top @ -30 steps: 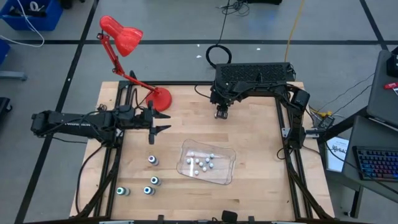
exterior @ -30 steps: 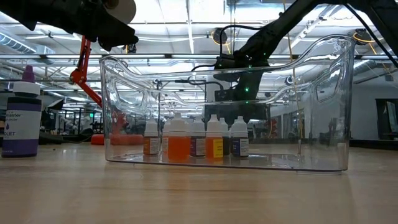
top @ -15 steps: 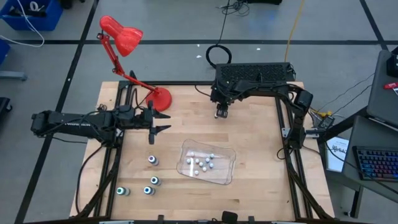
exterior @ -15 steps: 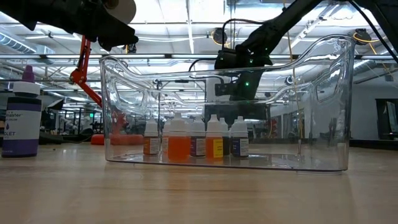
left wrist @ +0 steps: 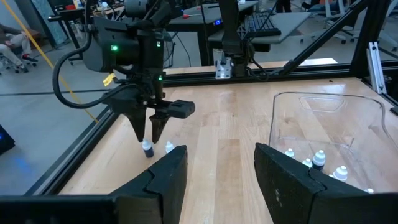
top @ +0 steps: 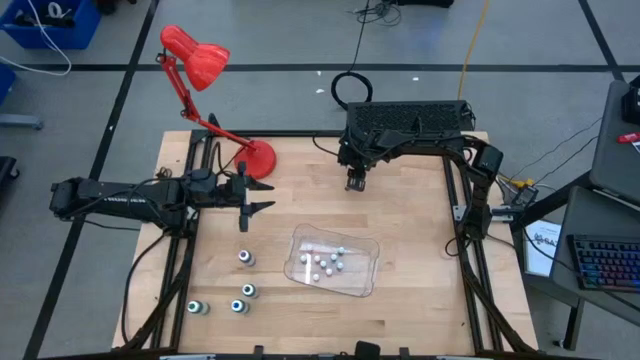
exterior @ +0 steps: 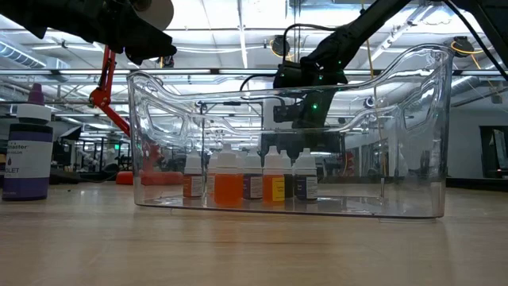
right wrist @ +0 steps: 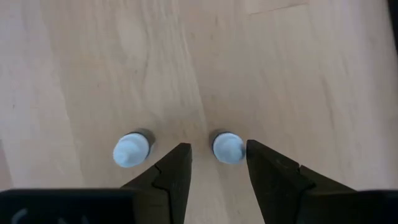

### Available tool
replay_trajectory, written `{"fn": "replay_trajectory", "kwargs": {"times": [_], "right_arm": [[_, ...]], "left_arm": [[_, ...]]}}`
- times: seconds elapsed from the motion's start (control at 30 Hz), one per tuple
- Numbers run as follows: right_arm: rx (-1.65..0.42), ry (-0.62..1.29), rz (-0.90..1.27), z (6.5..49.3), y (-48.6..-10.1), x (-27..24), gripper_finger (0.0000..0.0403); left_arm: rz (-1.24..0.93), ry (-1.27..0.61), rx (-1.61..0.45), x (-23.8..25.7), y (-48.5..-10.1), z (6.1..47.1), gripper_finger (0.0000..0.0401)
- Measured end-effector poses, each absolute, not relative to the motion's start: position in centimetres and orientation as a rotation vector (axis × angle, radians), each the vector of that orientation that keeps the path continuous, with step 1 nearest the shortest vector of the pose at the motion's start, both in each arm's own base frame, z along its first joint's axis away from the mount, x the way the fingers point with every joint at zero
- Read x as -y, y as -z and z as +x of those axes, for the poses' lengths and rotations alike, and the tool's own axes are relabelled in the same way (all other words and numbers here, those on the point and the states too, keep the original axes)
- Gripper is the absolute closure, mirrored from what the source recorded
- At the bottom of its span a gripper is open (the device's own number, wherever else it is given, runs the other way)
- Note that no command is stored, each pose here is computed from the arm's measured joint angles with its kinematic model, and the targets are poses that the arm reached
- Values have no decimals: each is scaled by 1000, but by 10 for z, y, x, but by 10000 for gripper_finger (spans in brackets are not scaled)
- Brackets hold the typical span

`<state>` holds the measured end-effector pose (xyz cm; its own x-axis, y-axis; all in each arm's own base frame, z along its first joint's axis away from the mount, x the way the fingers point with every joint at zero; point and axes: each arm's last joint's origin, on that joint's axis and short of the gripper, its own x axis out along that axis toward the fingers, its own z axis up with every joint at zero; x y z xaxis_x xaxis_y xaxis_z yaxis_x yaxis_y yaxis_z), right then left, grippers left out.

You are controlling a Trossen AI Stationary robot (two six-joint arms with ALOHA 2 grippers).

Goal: Pick & Place food coloring
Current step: Put the small blue food coloring bottle into the transparent bin

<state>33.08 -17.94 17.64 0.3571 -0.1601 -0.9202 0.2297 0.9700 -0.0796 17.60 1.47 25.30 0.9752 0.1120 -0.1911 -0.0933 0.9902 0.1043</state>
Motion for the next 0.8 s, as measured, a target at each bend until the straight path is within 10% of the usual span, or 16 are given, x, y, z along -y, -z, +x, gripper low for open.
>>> {"fn": "replay_trajectory", "kwargs": {"times": [0.8], "right_arm": [[-1160, 261, 65, 332, -176, 182, 261]], "left_arm": [[95, -104, -198, -15, -253, 176, 215]]}}
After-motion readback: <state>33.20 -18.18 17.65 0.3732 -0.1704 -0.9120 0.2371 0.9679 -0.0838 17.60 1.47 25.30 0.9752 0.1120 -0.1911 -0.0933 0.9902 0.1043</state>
